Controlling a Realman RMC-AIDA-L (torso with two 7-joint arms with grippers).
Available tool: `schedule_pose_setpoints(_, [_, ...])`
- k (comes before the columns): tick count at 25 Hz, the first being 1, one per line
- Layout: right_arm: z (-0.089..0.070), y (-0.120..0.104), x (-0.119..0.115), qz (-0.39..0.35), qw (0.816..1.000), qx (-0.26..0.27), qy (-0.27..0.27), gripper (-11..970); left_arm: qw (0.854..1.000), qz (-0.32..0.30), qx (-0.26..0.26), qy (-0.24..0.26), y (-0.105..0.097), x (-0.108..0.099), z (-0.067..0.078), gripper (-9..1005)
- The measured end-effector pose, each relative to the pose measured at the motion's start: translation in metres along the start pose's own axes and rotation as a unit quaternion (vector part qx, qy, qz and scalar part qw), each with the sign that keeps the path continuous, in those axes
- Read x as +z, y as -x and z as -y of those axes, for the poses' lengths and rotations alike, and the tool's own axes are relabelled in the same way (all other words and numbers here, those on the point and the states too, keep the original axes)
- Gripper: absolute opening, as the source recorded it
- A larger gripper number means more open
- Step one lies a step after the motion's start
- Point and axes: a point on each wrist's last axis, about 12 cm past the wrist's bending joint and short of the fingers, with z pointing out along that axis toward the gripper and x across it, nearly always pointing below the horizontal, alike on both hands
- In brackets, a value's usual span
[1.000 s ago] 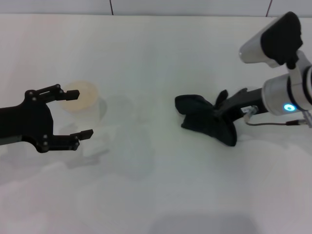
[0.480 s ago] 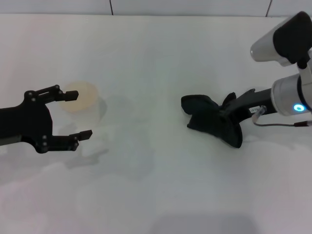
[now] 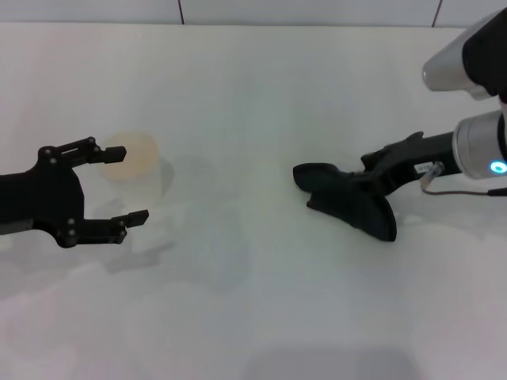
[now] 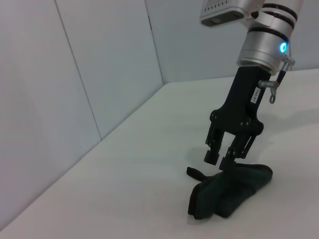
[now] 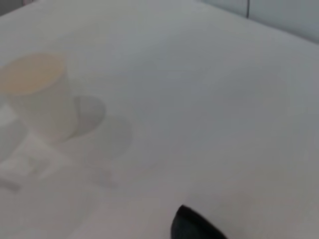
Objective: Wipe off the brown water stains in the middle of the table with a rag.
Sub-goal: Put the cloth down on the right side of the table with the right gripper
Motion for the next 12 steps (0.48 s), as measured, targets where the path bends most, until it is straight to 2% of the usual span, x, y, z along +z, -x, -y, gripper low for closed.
schedule_pose_setpoints(6, [0.002, 0.000, -0.012, 0.029, 0.999, -0.014, 0.001, 515, 1.000, 0.007, -0.003, 0.014, 0.000, -0.006, -0.002, 889])
schedule_pose_setpoints(12, [-0.003, -0.007, -0.022, 0.077, 0.995, -0.043, 0.042, 646, 1.000, 0.010, -0.001, 0.016, 0.001, -0.011, -0.003, 889])
